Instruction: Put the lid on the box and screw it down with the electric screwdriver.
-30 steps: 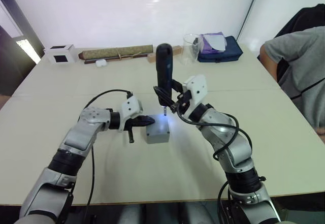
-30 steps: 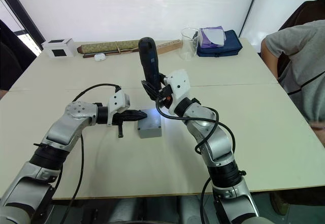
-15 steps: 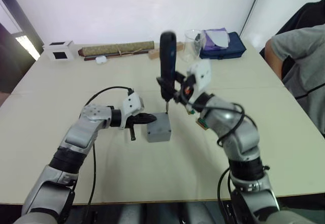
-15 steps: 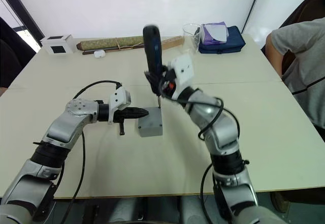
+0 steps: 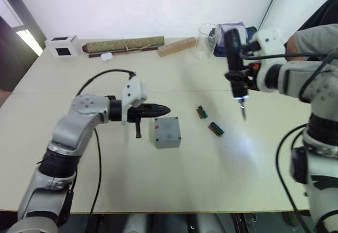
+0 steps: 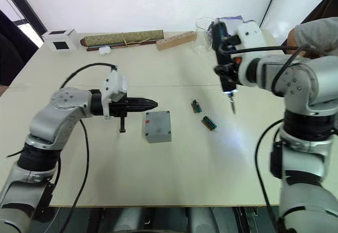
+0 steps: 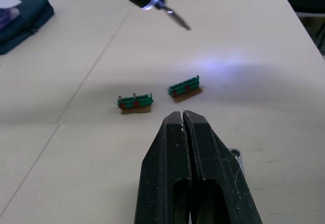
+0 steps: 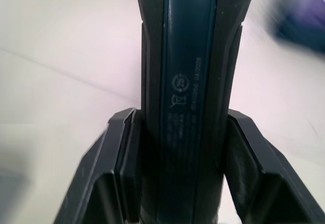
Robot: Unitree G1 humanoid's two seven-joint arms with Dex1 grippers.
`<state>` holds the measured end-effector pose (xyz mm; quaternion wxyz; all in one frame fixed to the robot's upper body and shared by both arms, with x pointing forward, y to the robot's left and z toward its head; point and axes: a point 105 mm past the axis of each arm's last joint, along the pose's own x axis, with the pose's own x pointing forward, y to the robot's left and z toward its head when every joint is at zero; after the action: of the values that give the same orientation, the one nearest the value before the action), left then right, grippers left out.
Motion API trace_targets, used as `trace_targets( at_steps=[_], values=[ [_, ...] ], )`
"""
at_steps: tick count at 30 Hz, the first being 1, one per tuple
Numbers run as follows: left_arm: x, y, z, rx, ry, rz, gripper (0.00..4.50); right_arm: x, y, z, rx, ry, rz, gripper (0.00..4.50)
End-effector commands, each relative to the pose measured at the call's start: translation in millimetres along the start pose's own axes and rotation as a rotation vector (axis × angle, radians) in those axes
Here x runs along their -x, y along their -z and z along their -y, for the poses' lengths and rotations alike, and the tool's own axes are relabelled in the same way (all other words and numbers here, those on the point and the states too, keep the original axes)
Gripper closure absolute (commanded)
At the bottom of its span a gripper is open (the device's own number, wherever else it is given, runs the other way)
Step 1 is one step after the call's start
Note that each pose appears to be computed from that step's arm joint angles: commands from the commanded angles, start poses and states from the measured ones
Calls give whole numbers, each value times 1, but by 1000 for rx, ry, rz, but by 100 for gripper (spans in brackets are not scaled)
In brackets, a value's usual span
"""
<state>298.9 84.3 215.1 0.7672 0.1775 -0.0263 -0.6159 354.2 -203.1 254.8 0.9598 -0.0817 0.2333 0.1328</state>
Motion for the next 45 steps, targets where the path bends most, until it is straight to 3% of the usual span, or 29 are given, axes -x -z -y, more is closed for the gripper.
trace_targets(
  at_steps=[1, 7, 16, 17, 22, 25, 29, 32, 38, 39, 41, 42, 45],
  values=[
    [6, -24, 5, -51, 23, 52, 450, -3, 25, 15, -17, 15, -144, 259],
    [9, -28, 11, -55, 42, 55, 450, -21, 81, 40, -171, 77, -381, 259],
    [11, -35, 11, -39, 42, 83, 450, -40, 120, 36, -261, 90, -513, 259],
    [12, -36, 11, -37, 41, 83, 450, -40, 120, 36, -267, 89, -511, 163],
    [16, -30, 10, -20, 25, 59, 450, -33, 99, 39, -231, 80, -429, 3],
    [23, -18, 8, 9, -4, 10, 450, -22, 63, 34, -8, 65, -279, 3],
    [45, 23, 1, 62, -85, -135, 450, -6, 20, -11, 305, -127, -26, 3],
    [55, 49, -2, 85, -120, -216, 450, -1, 19, -49, 434, -292, 76, 75],
    [51, 76, 1, 107, -111, -269, 450, -25, 61, -95, 505, -433, 74, 279],
    [50, 78, 1, 109, -109, -270, 450, -28, 66, -100, 504, -447, 74, 339],
    [45, 82, 0, 106, -114, -272, 450, -34, 75, -111, 517, -482, 67, 418],
    [42, 84, -1, 103, -117, -272, 450, -37, 80, -118, 528, -507, 60, 444],
    [31, 92, -4, 106, -132, -276, 450, -46, 95, -144, 536, -589, 49, 444]
  ],
)
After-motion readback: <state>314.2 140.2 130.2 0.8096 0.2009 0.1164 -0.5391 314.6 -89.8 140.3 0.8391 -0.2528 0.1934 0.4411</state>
